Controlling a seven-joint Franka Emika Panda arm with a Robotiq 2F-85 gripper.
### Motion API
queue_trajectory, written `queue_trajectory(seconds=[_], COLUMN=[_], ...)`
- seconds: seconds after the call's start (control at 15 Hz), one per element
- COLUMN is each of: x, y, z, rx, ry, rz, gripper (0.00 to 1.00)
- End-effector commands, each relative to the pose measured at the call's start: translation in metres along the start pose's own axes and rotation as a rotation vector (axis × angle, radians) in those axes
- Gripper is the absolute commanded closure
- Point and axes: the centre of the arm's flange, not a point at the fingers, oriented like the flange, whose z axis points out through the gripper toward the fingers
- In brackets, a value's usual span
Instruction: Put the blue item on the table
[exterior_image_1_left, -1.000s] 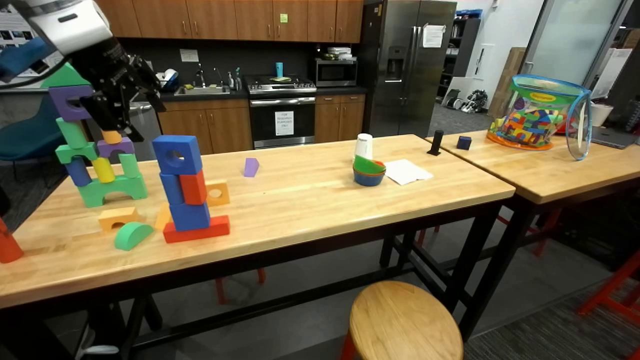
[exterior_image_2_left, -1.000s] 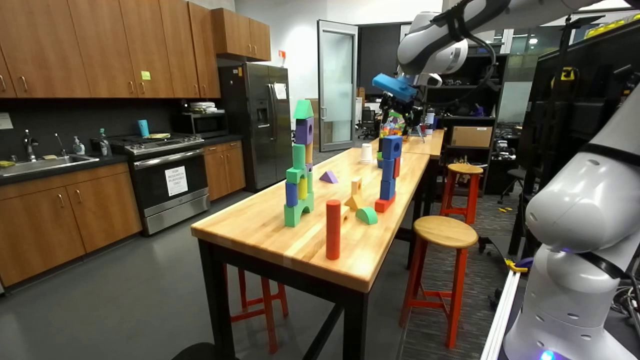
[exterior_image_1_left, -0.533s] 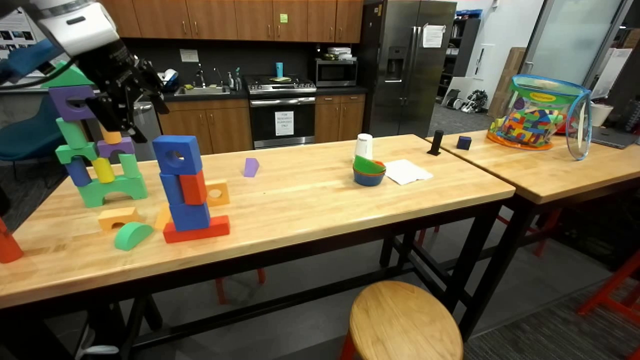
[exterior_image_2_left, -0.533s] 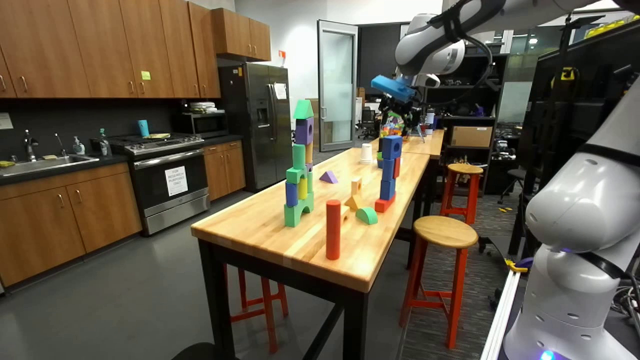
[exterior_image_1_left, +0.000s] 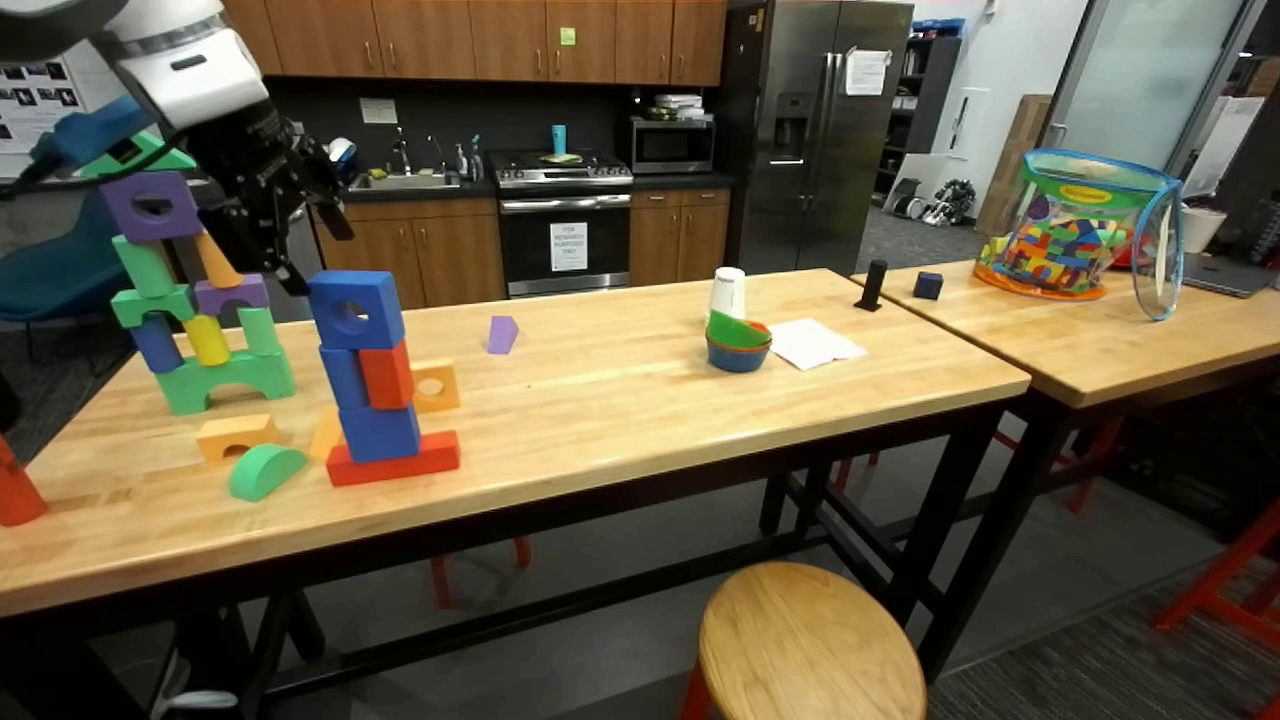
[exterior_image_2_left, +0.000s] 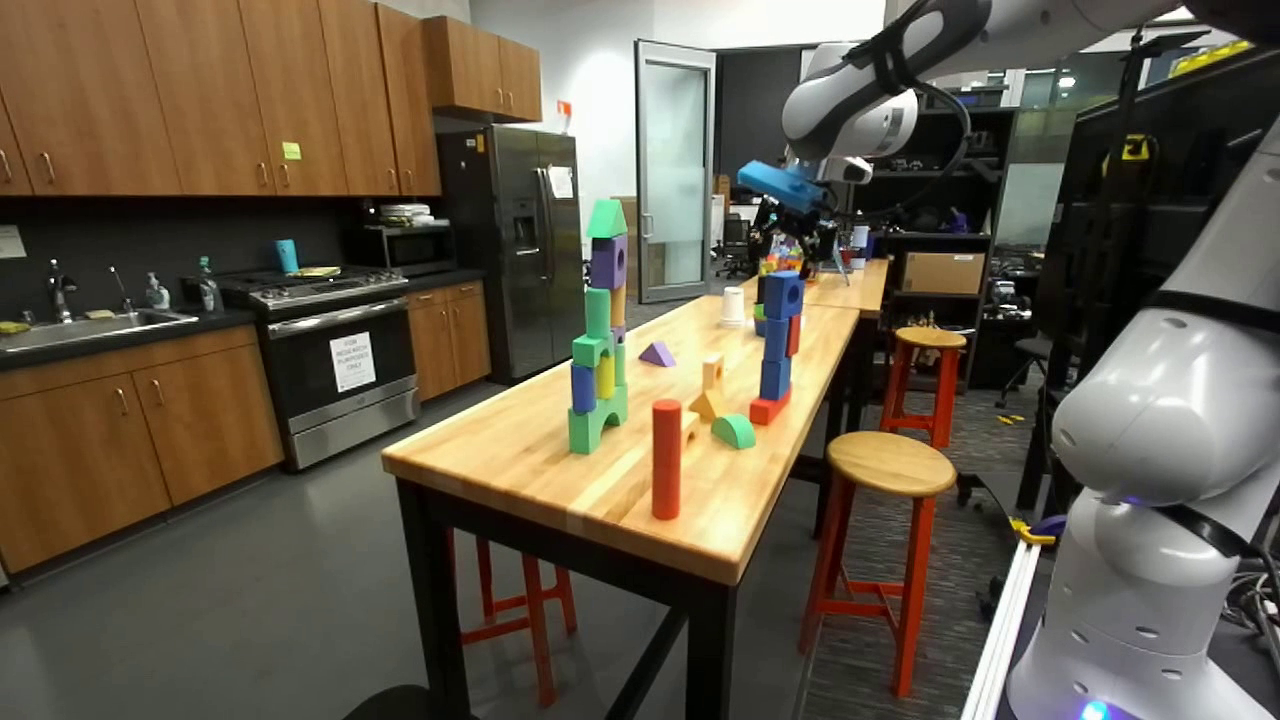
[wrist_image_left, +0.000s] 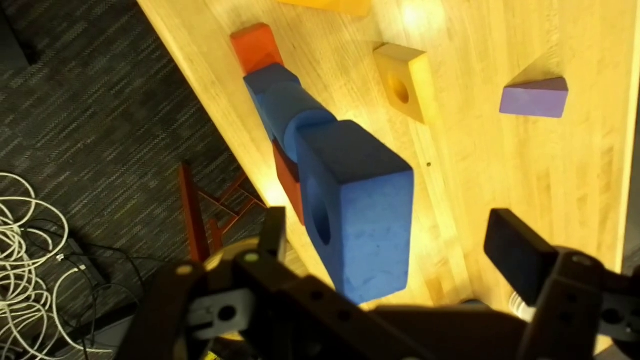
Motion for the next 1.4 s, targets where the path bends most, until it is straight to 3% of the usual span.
queue_trajectory(seconds=[0.0, 0.8, 0.87, 1.0, 1.33], x=[0.002, 0.009, 0.009, 0.007, 0.004], y=[-0.008, -0.006, -0.006, -0.006, -0.007], z=[0.002, 0.017, 0.017, 0.016, 0.017], rx=[-0.014, -0.073, -0.074, -0.079, -0.083], ry=[-0.009, -0.020, -0.019, -0.013, -0.011], rz=[0.014, 0.027, 0.025, 0.016, 0.007], gripper=[0.00, 0.00, 0.25, 0.32, 0.72])
